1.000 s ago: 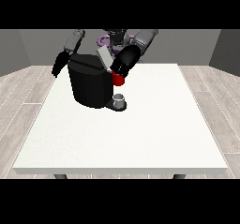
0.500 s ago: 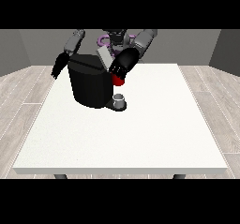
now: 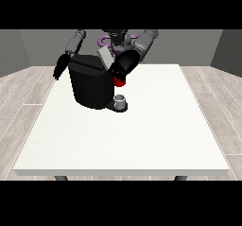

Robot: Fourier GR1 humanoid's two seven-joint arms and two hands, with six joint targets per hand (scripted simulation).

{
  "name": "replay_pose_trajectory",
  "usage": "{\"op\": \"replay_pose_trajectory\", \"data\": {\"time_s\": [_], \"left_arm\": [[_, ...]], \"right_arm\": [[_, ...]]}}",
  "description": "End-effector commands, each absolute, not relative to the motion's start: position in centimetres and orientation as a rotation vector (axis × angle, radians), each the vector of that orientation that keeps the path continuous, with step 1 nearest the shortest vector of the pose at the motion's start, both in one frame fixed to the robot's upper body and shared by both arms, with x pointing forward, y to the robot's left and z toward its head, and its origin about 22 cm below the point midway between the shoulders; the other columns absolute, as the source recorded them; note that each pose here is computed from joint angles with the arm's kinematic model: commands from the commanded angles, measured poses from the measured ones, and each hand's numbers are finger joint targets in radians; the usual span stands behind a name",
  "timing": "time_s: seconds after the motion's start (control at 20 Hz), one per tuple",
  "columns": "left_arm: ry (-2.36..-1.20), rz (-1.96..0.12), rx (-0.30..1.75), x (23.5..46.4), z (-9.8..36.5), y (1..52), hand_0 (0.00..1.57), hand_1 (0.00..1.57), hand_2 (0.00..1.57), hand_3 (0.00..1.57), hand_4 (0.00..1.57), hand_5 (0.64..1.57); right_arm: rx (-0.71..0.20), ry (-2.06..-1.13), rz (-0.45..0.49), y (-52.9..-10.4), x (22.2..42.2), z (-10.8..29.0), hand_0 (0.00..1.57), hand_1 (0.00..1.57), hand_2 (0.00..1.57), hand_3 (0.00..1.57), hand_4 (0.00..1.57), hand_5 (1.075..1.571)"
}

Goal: Insert the coffee pod into the coffee machine and close the lid

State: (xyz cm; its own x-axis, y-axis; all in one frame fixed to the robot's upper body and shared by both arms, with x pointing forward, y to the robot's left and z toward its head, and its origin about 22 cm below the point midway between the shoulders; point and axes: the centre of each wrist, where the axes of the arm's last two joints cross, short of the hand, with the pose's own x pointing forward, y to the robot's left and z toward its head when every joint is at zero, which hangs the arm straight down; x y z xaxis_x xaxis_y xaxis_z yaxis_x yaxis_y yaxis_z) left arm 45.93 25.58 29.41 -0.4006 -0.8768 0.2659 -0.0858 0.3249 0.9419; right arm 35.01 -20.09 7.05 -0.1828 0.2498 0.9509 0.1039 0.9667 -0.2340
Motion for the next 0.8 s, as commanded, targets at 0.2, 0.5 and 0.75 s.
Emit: {"op": "replay_pose_trajectory", "data": {"time_s": [0.2,0.5,0.75], "left_arm": [[-1.776,-1.199,0.977,45.6,30.8,26.1,0.81,0.81,0.91,0.66,0.00,1.571],[-1.745,-1.188,1.026,45.6,30.1,27.6,0.00,0.00,0.62,0.49,0.00,1.571],[-1.727,-1.214,1.008,45.8,29.6,26.7,0.00,0.00,0.53,0.45,0.00,1.571]], "right_arm": [[-0.262,-1.772,0.120,-19.5,35.5,7.8,0.00,0.00,0.00,0.00,0.15,1.571],[-0.290,-1.773,0.146,-20.2,35.1,7.5,0.00,0.00,0.00,0.00,0.11,1.571],[-0.308,-1.729,0.136,-21.1,35.4,7.5,0.00,0.00,0.00,0.00,0.15,1.571]]}}
